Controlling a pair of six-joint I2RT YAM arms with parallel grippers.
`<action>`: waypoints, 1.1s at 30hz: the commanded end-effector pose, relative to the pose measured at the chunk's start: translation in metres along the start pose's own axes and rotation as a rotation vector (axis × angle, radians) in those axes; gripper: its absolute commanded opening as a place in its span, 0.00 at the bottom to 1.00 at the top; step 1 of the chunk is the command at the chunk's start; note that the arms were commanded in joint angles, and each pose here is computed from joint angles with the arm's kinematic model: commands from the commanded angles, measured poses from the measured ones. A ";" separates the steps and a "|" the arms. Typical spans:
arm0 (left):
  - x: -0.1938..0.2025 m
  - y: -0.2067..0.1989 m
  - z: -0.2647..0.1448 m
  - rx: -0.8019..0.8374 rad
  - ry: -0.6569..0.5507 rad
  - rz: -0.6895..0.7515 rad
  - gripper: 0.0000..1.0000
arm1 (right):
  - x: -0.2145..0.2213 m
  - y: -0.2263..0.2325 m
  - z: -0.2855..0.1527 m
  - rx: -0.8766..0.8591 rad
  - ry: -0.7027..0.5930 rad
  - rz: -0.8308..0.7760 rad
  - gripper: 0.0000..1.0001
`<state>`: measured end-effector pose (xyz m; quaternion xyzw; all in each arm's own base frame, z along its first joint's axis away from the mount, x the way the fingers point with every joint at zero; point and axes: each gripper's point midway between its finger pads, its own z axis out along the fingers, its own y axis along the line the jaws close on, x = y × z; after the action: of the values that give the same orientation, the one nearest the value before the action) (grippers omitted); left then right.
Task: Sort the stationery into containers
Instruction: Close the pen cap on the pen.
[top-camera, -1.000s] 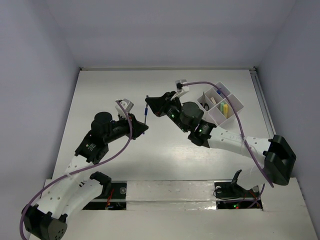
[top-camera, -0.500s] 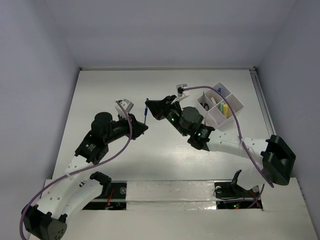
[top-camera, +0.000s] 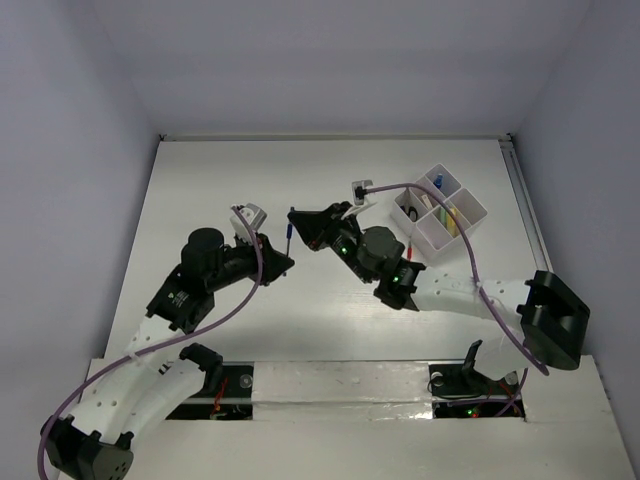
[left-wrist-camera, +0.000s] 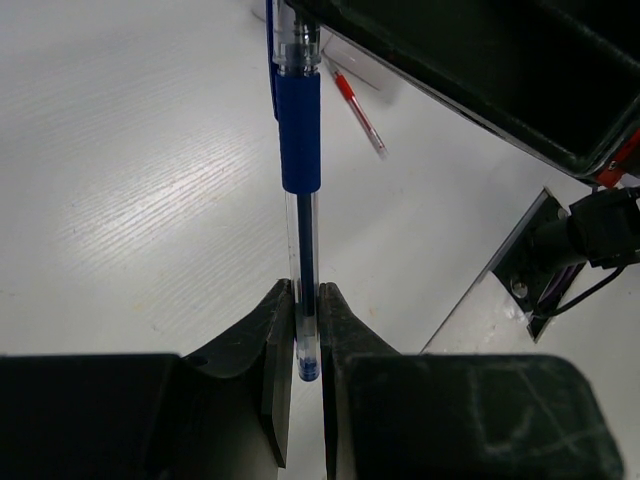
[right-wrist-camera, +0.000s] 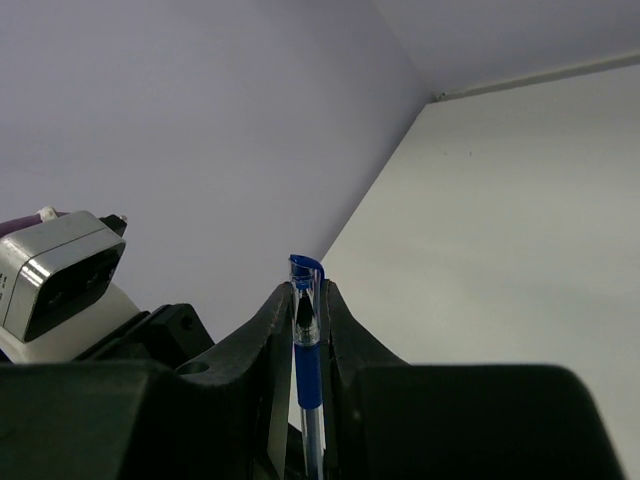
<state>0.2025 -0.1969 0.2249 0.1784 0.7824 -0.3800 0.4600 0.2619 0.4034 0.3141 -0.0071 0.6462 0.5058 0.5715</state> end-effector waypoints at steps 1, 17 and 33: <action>-0.056 -0.014 -0.009 0.021 -0.187 0.090 0.00 | 0.055 0.003 -0.025 -0.026 0.171 0.021 0.00; -0.064 -0.017 -0.011 0.046 -0.210 0.079 0.00 | 0.158 -0.020 -0.084 0.032 0.412 0.066 0.00; -0.083 -0.024 -0.008 0.068 -0.239 0.068 0.00 | 0.185 -0.018 -0.118 0.050 0.462 0.060 0.00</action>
<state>0.1527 -0.1928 0.1733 0.1761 0.8488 -0.3966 0.3021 0.2177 0.4009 0.2360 0.0771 0.6778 0.5155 0.5186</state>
